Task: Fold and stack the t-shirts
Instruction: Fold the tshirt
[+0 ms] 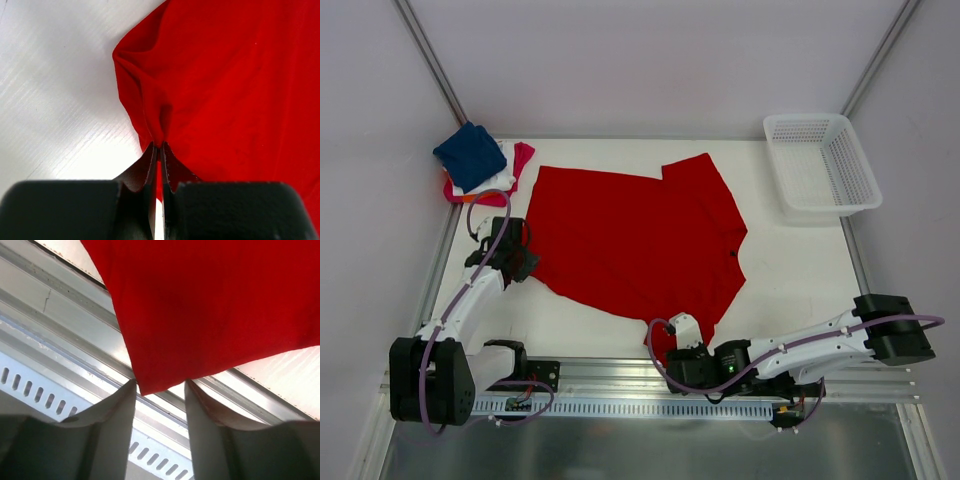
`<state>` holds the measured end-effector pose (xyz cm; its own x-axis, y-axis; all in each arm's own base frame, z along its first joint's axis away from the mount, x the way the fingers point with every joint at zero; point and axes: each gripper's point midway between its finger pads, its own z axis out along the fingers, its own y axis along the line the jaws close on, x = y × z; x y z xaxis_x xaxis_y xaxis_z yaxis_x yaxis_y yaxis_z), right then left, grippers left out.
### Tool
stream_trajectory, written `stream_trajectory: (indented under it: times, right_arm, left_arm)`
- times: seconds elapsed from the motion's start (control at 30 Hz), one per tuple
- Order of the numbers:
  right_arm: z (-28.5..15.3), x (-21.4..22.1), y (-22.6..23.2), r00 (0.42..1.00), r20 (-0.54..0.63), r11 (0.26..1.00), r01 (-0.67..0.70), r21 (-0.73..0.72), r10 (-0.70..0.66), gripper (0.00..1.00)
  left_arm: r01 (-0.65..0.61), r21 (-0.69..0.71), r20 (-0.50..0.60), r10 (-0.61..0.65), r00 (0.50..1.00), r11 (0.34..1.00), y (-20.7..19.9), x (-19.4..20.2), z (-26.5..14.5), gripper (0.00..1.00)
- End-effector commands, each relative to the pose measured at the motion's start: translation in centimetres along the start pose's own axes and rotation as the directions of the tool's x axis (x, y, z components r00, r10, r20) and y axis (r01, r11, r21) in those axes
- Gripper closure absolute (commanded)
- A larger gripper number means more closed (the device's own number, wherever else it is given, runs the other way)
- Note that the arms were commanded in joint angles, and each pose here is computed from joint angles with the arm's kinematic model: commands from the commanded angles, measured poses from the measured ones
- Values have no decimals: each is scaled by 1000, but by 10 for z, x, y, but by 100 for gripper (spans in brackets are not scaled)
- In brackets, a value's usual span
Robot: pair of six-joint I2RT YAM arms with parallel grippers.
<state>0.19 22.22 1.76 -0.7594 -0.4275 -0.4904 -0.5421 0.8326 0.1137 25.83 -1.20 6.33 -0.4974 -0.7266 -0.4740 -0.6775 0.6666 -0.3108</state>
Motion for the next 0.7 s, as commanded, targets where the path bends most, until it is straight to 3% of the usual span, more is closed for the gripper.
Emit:
stream_trajectory:
  times: [0.0, 0.17, 0.43, 0.5, 0.67]
  right_arm:
    - [-1, -1, 16, 999, -1, 998, -52, -44, 52, 55]
    - [0, -6, 13, 998, 27, 998, -52, -33, 52, 65]
    - [1, -7, 13, 998, 31, 999, -47, -20, 48, 90]
    - [0, -10, 11, 998, 42, 998, -54, -20, 55, 100]
    - [-10, -23, 4, 995, 87, 998, -56, -7, 56, 100]
  left_arm:
    - [-3, 1, 22, 3, 1000, 1000, 3, -1, -4, 100]
    - [-4, 1, 18, 4, 1000, 1000, 4, 1, -3, 100]
    - [-8, 1, 16, 8, 1000, 1000, 5, 3, 0, 100]
    - [-11, 1, 18, 11, 1000, 1000, 5, 2, 0, 100]
    - [-12, 10, 22, 12, 1000, 1000, 3, 1, -1, 100]
